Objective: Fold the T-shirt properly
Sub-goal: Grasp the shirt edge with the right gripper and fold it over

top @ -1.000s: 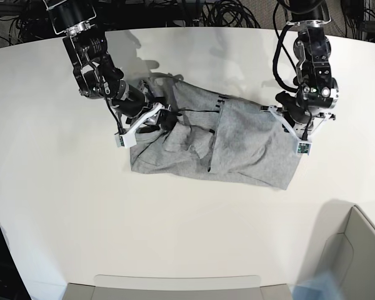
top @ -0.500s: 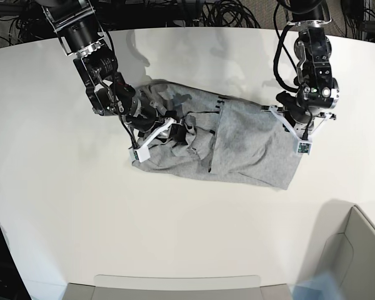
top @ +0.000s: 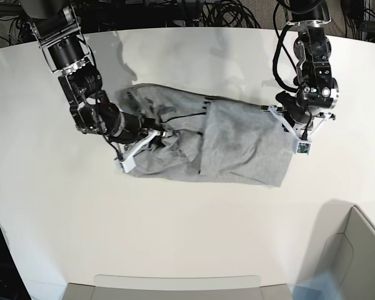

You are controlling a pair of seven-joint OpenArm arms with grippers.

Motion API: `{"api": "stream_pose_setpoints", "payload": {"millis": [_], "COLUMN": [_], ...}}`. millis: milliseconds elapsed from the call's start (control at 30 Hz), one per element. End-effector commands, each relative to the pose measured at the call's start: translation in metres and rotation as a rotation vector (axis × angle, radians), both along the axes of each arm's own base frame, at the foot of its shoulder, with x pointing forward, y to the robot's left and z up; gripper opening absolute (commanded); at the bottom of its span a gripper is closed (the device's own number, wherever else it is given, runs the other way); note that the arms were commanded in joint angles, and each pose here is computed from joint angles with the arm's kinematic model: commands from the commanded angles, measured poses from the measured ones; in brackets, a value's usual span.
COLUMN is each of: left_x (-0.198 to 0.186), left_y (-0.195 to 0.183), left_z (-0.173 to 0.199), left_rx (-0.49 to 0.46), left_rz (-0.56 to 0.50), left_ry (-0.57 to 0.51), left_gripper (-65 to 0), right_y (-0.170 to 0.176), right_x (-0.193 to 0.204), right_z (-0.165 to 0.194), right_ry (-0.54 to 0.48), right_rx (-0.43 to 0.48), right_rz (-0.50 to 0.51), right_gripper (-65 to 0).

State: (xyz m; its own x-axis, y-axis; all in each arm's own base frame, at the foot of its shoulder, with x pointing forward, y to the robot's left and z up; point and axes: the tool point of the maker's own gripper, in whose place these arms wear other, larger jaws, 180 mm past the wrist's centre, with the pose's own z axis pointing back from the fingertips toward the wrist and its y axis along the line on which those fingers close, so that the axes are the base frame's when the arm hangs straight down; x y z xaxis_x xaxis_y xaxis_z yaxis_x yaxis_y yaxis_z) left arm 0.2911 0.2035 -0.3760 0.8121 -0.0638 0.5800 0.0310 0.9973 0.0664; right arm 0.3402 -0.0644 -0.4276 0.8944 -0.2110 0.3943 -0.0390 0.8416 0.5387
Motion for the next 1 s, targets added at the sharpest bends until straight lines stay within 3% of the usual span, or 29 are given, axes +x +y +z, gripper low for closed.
{"api": "stream_pose_setpoints", "payload": {"millis": [0, 233, 400, 600, 967], "left_x": [0.009, 0.002, 0.002, 0.0, -0.005], "left_y": [0.003, 0.003, 0.003, 0.005, 0.004], "left_z": [0.013, 0.008, 0.007, 0.007, 0.002], "left_rx": [0.012, 0.009, 0.009, 0.011, 0.012], "left_rz": [-0.001, 0.004, 0.004, 0.01, 0.004], "left_ry": [-0.047, 0.001, 0.004, 0.006, 0.024], "left_gripper": [-65.0, -65.0, -65.0, -65.0, -65.0], "right_y": [-0.042, -0.142, -0.172, -0.154, -0.07], "right_x": [0.006, 0.021, 0.026, 0.034, 0.052], "right_z": [-0.006, 0.02, 0.035, 0.055, 0.104], "right_ry": [0.02, 0.031, 0.022, -0.003, -0.086], "right_rx": [-0.113, -0.163, -0.213, -0.229, -0.311], "right_rz": [-0.077, -0.258, -0.277, -0.214, -0.096], "right_gripper": [-65.0, -65.0, -65.0, -65.0, -65.0]}}
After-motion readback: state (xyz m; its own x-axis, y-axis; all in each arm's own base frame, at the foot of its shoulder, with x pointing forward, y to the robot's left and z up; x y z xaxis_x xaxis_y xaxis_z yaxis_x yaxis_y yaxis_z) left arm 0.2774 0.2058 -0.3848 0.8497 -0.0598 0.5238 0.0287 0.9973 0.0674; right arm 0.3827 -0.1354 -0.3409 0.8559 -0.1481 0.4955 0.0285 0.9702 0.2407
